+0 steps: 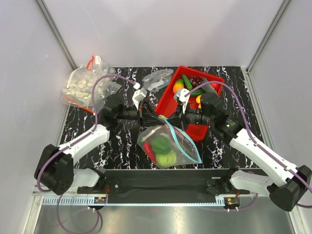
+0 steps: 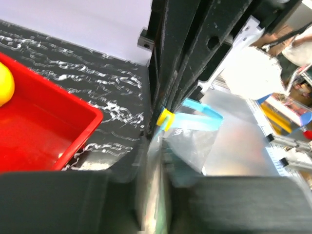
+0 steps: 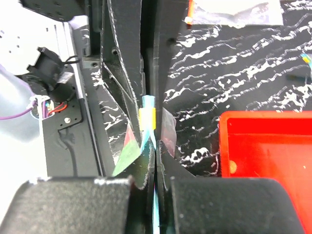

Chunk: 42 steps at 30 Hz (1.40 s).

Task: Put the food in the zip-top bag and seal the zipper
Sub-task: Zip the zipper food storage bag at the center of the board.

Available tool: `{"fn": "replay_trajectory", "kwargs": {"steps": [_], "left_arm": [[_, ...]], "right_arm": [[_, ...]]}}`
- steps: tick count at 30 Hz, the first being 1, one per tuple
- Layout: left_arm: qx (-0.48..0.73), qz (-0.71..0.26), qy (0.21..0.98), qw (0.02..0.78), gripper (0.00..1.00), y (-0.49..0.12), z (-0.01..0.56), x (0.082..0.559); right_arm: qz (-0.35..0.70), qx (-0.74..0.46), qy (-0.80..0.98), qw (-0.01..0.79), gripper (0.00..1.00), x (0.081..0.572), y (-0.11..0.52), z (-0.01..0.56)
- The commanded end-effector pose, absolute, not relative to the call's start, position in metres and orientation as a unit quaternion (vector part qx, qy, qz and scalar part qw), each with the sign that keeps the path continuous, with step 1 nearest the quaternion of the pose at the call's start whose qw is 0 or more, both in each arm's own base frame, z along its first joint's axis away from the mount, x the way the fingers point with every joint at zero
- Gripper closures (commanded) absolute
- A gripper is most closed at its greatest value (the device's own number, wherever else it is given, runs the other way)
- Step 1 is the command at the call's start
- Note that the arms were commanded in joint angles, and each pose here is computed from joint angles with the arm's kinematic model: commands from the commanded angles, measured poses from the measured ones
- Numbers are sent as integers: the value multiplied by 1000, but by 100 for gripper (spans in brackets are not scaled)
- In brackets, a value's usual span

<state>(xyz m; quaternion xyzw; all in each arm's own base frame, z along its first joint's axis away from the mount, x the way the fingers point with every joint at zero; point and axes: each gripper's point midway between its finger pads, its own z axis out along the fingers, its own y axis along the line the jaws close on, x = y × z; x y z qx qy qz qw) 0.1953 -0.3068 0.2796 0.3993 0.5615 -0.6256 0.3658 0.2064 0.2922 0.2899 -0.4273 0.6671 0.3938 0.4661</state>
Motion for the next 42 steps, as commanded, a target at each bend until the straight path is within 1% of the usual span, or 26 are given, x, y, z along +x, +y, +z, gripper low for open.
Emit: {"fn": "replay_trajectory", "kwargs": {"steps": [1, 2, 4, 5, 6, 8, 10, 11, 12, 13, 15, 17, 20, 26, 28, 30, 31, 33, 34, 36, 37, 38, 42], "left_arm": [[404, -587, 571, 406, 95, -309, 278, 210], [402, -584, 575, 408, 100, -308, 277, 212], [400, -574, 580, 417, 100, -307, 277, 214], [393, -568, 588, 421, 100, -306, 276, 217], [387, -563, 593, 427, 100, -305, 277, 219], [376, -547, 604, 441, 100, -302, 276, 225], [361, -545, 611, 447, 100, -301, 276, 228], [364, -551, 600, 452, 100, -302, 278, 226], [361, -556, 597, 452, 100, -302, 279, 225], [358, -564, 590, 453, 100, -303, 283, 223], [355, -572, 587, 450, 100, -303, 284, 221], [357, -574, 585, 448, 100, -303, 286, 219], [358, -571, 586, 449, 100, -301, 285, 217], [359, -569, 590, 447, 100, -300, 283, 215], [360, -567, 591, 448, 100, -299, 283, 215], [359, -565, 592, 449, 100, -299, 283, 216], [359, -565, 593, 447, 100, -299, 282, 216], [360, -565, 593, 447, 100, -299, 281, 216], [358, -564, 594, 448, 100, -300, 282, 217], [353, -559, 598, 453, 100, -299, 282, 219], [351, -554, 602, 455, 100, -298, 282, 221], [349, -553, 604, 455, 100, -298, 281, 222], [328, -538, 615, 475, 100, -293, 285, 230]], "right_arm": [[406, -430, 630, 504, 100, 207, 293, 324], [405, -429, 631, 504, 99, 208, 292, 324], [402, -431, 630, 506, 78, 208, 292, 324], [396, -431, 638, 501, 69, 209, 289, 320], [391, -432, 638, 504, 67, 210, 288, 325], [366, -426, 657, 502, 67, 215, 281, 322], [360, -426, 651, 514, 67, 215, 278, 333], [365, -429, 644, 517, 66, 211, 278, 339], [369, -432, 641, 516, 65, 211, 279, 341], [374, -439, 635, 513, 59, 208, 281, 343], [383, -450, 636, 497, 56, 205, 284, 341], [388, -456, 643, 478, 55, 207, 291, 332], [396, -451, 655, 458, 59, 214, 300, 326], [399, -452, 661, 447, 53, 228, 312, 322], [400, -455, 660, 444, 54, 228, 314, 321], [401, -456, 661, 440, 60, 229, 316, 319], [402, -455, 662, 440, 70, 230, 316, 319], [404, -456, 662, 437, 79, 229, 316, 318], [406, -455, 661, 438, 87, 228, 316, 318], [407, -453, 660, 441, 93, 226, 315, 319], [408, -451, 660, 441, 97, 225, 314, 319], [407, -450, 661, 441, 100, 225, 313, 319], [400, -443, 674, 436, 100, 222, 307, 314]]}}
